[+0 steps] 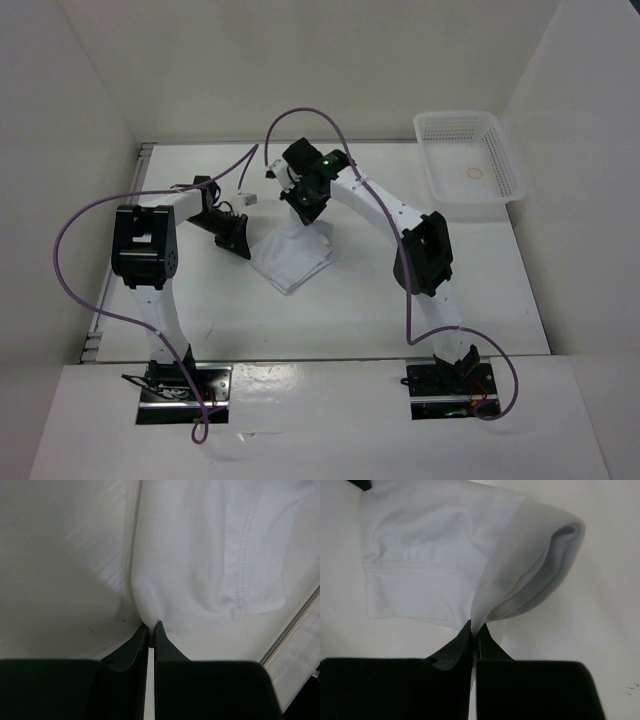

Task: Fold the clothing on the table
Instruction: Fold the skirt

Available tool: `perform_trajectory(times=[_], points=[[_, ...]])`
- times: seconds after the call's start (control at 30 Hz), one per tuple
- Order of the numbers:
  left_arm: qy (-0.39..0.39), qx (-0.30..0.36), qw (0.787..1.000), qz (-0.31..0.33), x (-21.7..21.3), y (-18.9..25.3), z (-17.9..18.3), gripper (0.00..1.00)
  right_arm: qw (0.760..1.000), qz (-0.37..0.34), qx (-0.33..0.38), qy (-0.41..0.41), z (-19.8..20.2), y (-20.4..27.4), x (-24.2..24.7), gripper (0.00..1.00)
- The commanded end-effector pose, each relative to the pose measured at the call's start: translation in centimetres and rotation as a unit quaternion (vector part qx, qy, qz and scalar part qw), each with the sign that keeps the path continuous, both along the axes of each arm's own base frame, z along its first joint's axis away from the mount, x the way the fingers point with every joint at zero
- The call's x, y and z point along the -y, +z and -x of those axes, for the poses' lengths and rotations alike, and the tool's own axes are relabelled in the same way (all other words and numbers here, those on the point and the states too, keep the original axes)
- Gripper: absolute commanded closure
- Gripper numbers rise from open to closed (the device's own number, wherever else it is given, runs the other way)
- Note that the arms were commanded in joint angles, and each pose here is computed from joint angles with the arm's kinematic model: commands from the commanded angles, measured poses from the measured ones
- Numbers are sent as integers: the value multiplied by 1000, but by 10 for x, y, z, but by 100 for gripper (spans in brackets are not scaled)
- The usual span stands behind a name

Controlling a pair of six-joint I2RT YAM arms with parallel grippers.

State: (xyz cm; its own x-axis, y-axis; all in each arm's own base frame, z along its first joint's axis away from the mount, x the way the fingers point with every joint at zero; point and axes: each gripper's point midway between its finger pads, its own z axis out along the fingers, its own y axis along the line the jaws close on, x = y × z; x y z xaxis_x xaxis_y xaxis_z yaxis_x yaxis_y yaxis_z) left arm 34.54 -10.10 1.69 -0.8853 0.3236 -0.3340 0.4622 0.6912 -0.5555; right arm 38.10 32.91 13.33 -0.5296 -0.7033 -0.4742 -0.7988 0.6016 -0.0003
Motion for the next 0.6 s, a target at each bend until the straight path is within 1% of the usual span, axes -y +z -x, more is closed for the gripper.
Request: perform_trajectory(times=[0.0,0.07,0.17,0.2,0.27,0.3,0.33,0.43,0.53,0.57], points=[[-5,-4,1000,-14,-2,-17,-1,99,1000,9,14,11,19,20,-9,100],[-6,0,1000,-9,0,-13,-2,99,999,17,5,31,34,13,-21,100],[-2,-7,1000,-9,0,-15,2,99,999,21,4,45,43,8,-39,100],[-2,-2,1000,-4,2,-14,-1,99,999,13,12,45,39,13,-44,100],[1,0,1000,1,3,-10,-2,99,998,15,4,63,49,7,-58,100],[1,0,1000,1,3,-10,-2,99,998,17,-3,65,49,-1,-61,100],[1,0,1000,1,3,-10,-2,99,997,19,-4,77,58,-2,-70,100],[1,0,1000,1,3,-10,-2,99,995,20,-12,96,68,-13,-87,100],[1,0,1000,1,3,-10,-2,99,994,29,-26,103,72,-27,-94,100],[1,0,1000,1,3,-10,-2,99,993,34,-37,111,80,-32,-96,100]])
